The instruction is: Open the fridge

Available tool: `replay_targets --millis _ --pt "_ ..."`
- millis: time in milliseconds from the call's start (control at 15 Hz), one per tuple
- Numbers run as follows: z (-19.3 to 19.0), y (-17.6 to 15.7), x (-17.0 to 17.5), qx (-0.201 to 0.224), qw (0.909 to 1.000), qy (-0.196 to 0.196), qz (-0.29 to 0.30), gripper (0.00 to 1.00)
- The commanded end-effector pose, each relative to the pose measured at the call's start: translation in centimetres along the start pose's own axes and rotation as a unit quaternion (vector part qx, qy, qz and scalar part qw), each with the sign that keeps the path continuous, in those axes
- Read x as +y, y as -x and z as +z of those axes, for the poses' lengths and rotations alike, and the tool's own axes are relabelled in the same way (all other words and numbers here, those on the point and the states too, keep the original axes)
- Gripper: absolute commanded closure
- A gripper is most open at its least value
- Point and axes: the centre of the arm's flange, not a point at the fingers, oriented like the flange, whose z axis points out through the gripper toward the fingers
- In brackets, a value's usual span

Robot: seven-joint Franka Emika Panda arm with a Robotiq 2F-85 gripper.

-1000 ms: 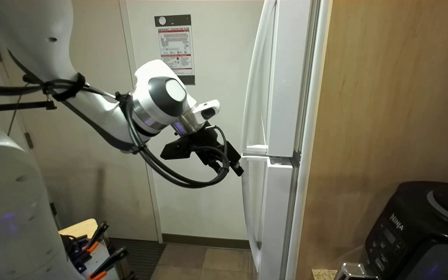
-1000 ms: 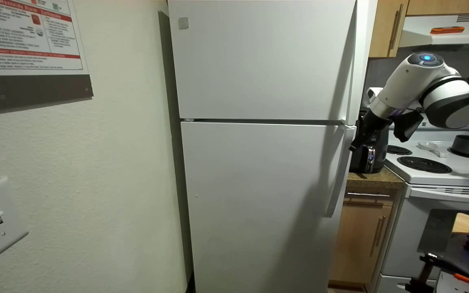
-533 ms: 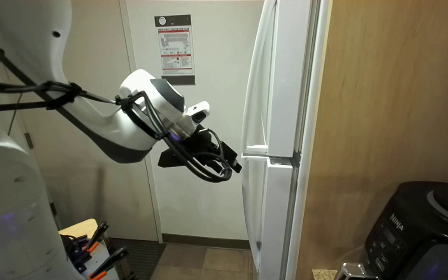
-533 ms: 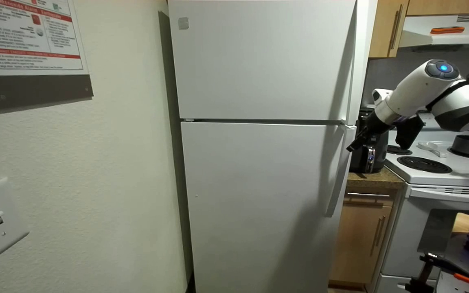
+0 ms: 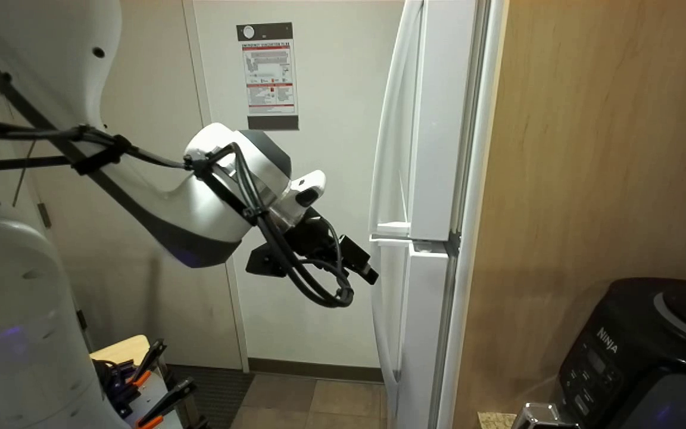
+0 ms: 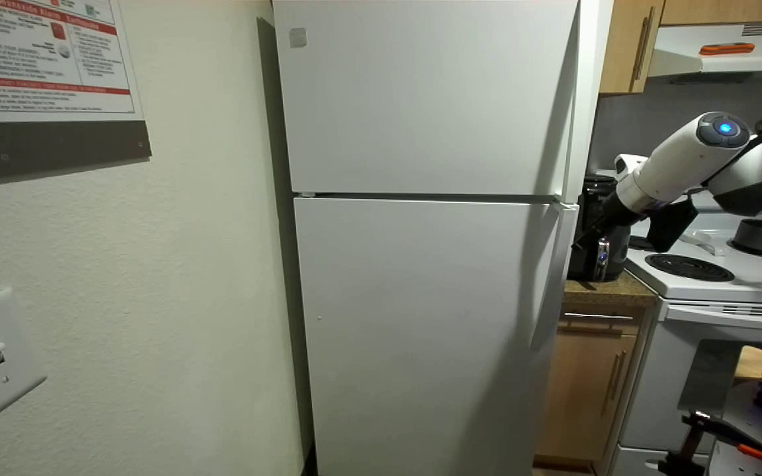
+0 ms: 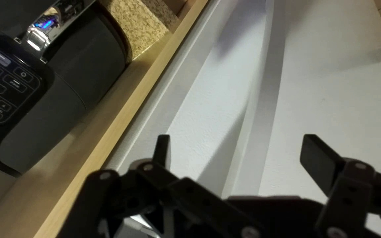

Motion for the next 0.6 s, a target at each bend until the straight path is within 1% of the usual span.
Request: replay_targets --millis 0,333,533 --pt "3.2 0.0 -0.4 0.016 0.9997 0.016 0.011 0.0" --pt "3.1 -1.2 -0.9 0.053 0.9983 0.01 0.022 0.0" --pt "2.9 -2.5 -1.7 0.079 0.9966 -0.001 0.026 0.0"
